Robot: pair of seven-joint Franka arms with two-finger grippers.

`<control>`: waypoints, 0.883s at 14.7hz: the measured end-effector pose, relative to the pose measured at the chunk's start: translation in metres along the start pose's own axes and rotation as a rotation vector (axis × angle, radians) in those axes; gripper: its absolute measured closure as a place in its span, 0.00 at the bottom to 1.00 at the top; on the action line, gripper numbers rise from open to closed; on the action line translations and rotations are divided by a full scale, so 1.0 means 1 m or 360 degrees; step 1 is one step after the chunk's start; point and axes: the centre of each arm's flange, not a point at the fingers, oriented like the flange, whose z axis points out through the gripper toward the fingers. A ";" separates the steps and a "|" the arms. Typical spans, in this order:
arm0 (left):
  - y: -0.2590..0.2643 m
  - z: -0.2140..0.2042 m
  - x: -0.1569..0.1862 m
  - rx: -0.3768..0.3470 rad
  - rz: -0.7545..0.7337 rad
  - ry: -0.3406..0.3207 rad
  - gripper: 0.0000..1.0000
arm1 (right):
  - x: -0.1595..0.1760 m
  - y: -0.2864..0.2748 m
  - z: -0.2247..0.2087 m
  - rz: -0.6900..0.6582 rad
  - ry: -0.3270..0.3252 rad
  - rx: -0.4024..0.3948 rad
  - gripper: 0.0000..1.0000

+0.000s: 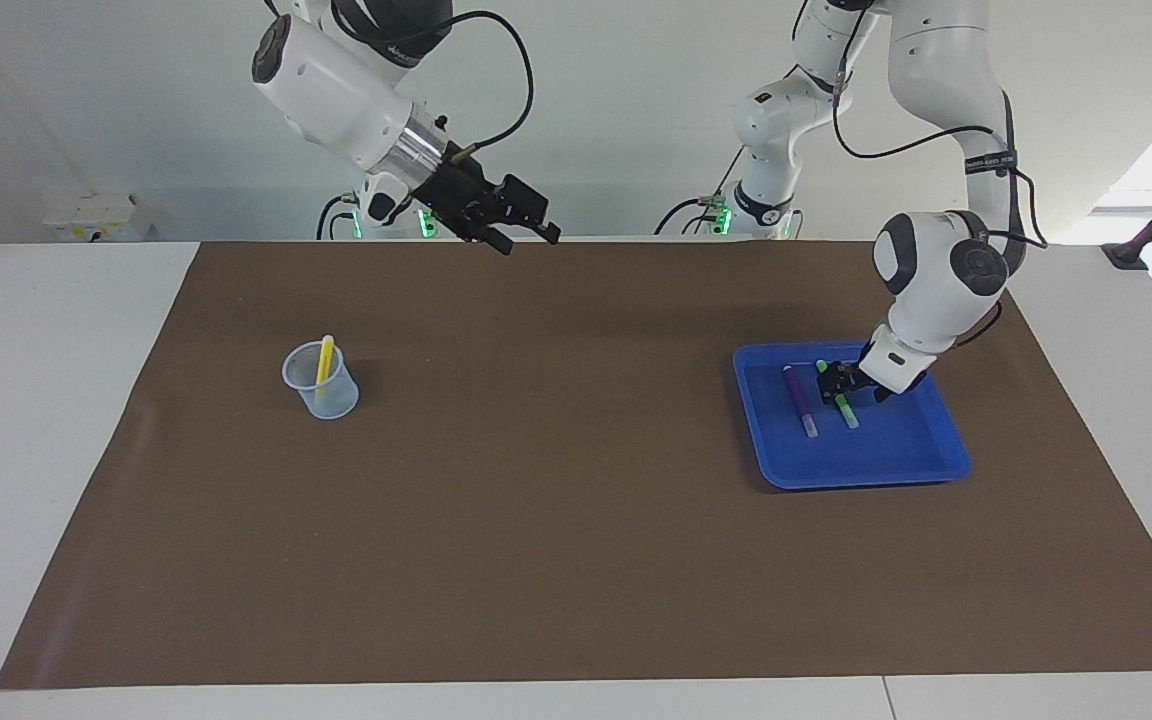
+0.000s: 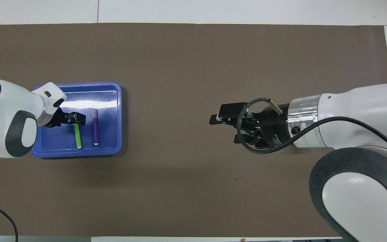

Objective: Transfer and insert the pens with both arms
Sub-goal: 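Grasp the green pen with the left gripper while the right gripper approaches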

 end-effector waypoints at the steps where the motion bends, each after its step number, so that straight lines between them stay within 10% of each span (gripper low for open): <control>1: 0.000 0.004 -0.002 -0.0001 0.0001 -0.0006 0.07 | 0.005 0.002 0.004 0.0045 -0.0008 0.0048 0.00; 13: 0.000 0.013 -0.004 0.0037 0.0045 0.0013 0.51 | 0.006 0.006 0.041 0.0053 -0.0062 0.0038 0.00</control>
